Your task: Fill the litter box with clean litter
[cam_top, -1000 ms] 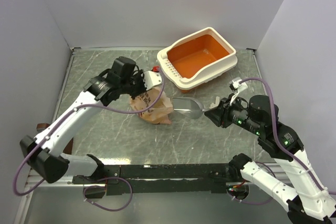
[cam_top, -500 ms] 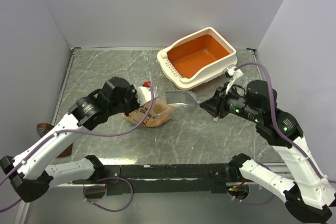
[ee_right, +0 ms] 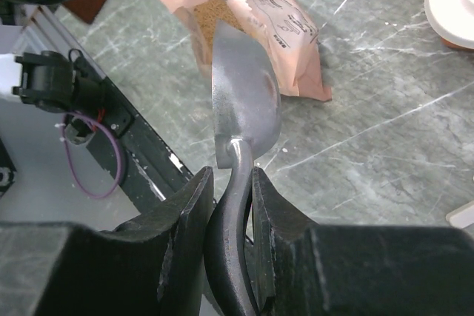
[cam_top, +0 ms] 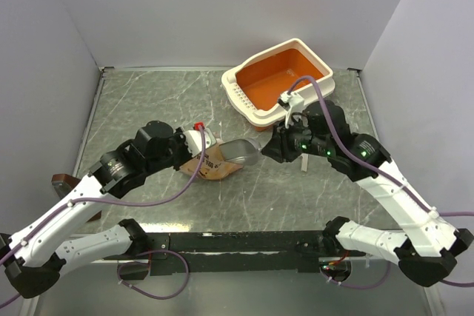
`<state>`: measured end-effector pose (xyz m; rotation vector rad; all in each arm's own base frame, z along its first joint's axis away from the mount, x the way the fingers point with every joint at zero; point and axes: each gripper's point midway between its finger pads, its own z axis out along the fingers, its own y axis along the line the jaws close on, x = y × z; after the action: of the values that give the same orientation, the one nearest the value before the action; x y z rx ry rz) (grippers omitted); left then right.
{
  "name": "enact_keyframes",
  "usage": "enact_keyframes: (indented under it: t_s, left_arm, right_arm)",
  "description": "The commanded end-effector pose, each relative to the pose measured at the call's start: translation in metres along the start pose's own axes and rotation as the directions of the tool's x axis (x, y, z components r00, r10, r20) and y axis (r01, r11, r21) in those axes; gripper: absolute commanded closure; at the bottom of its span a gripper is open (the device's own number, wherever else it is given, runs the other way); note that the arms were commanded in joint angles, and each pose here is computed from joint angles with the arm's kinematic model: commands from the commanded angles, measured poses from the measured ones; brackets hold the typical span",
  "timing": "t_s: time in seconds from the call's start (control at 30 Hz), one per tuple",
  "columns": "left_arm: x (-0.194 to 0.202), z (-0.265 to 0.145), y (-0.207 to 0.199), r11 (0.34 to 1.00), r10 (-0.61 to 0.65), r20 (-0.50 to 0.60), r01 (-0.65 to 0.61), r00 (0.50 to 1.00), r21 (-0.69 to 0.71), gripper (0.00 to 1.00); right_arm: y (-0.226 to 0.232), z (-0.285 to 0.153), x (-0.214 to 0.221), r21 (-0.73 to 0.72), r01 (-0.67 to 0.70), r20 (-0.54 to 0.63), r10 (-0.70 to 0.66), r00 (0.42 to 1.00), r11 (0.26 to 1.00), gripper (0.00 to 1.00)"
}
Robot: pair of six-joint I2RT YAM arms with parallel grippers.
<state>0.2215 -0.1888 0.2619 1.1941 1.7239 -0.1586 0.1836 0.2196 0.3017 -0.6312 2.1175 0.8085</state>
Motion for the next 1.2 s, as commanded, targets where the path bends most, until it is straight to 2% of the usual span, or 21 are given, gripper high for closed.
enact_keyframes:
  t_s: [0.0, 0.3, 0.63, 1.0, 1.17]
  left_arm:
    - [-0.023, -0.011, 0.004, 0.999, -0.039, 0.108, 0.042, 0.993, -0.020, 0.99]
    - [-0.038, -0.020, 0.005, 0.999, -0.024, 0.202, 0.030, 0.979, -0.029, 0.99]
    - [-0.030, -0.007, 0.010, 0.994, -0.064, 0.189, 0.080, 0.980, -0.081, 0.99]
    - [-0.021, -0.016, 0.018, 0.988, -0.049, 0.172, 0.073, 0.984, -0.135, 0.99]
    - [-0.027, -0.023, 0.020, 0.987, -0.061, 0.190, 0.088, 0.980, -0.135, 0.99]
  right_arm:
    - [0.008, 0.003, -0.033, 0.010, 0.060, 0.079, -0.060, 0.995, 0.998, 1.00]
    - [0.021, 0.033, -0.032, -0.010, 0.136, -0.056, -0.137, 0.989, 0.991, 1.00]
    - [0.046, 0.056, -0.009, -0.071, 0.162, -0.205, -0.174, 0.963, 0.984, 1.00]
    - [0.030, 0.030, 0.016, 0.024, 0.232, -0.215, -0.222, 0.951, 0.972, 1.00]
    - [0.029, 0.028, 0.018, 0.018, 0.243, -0.217, -0.234, 0.948, 0.970, 1.00]
